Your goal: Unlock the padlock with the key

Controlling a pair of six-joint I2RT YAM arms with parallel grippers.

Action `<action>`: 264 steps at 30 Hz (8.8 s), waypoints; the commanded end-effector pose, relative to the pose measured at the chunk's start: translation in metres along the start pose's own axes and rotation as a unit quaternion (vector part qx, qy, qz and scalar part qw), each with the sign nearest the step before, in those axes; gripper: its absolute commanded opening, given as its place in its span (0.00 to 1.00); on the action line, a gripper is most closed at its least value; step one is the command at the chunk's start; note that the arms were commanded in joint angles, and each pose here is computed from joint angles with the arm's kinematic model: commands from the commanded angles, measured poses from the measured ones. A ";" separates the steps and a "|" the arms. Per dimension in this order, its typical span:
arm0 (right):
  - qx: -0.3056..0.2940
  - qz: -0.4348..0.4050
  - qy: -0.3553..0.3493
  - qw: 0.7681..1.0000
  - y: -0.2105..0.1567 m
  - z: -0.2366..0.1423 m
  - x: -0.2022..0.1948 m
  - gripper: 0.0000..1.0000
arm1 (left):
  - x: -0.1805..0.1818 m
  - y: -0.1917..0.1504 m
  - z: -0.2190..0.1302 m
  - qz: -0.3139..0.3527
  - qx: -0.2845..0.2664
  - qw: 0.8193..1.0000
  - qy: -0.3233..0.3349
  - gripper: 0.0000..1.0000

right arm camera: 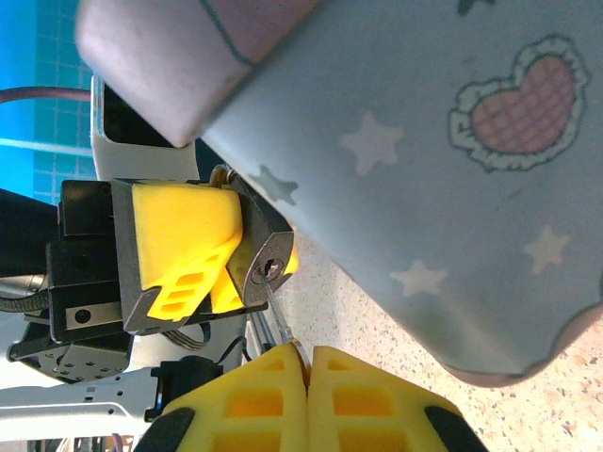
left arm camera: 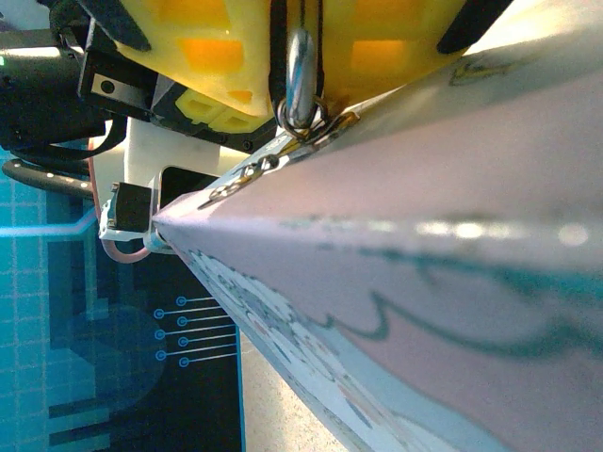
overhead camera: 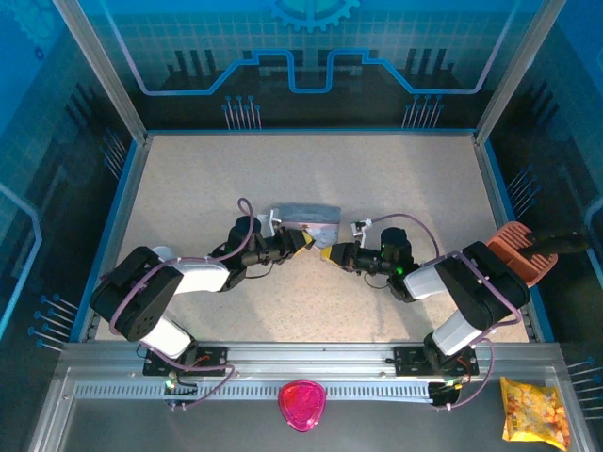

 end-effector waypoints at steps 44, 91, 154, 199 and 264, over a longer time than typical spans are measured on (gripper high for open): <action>-0.035 0.001 0.037 0.999 0.016 0.009 0.021 0.00 | -0.045 -0.028 0.004 0.037 0.044 0.996 -0.072 0.00; -0.046 0.013 0.046 0.998 0.039 0.012 0.028 0.00 | -0.048 -0.062 0.020 0.078 0.108 0.989 -0.069 0.00; -0.049 0.001 0.030 0.998 0.066 0.014 0.022 0.00 | -0.061 -0.088 0.031 0.106 0.190 0.972 -0.092 0.00; -0.053 0.003 0.056 0.997 0.083 0.023 0.035 0.00 | -0.074 -0.115 0.037 0.124 0.245 0.954 -0.120 0.00; -0.063 0.098 -0.017 0.993 0.014 -0.010 -0.020 0.00 | -0.025 -0.046 0.023 0.055 0.067 0.996 -0.032 0.11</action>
Point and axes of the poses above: each hand's point on the last joint's axis, 136 mm out from that joint toward the fingers, its own z axis out along the fingers, its own x axis along the line the jaws close on, y = z × x, the point moved 5 cm from there along -z, back along the fingers, and after that the axes turned 8 degrees about -z, right-handed, at the moved point
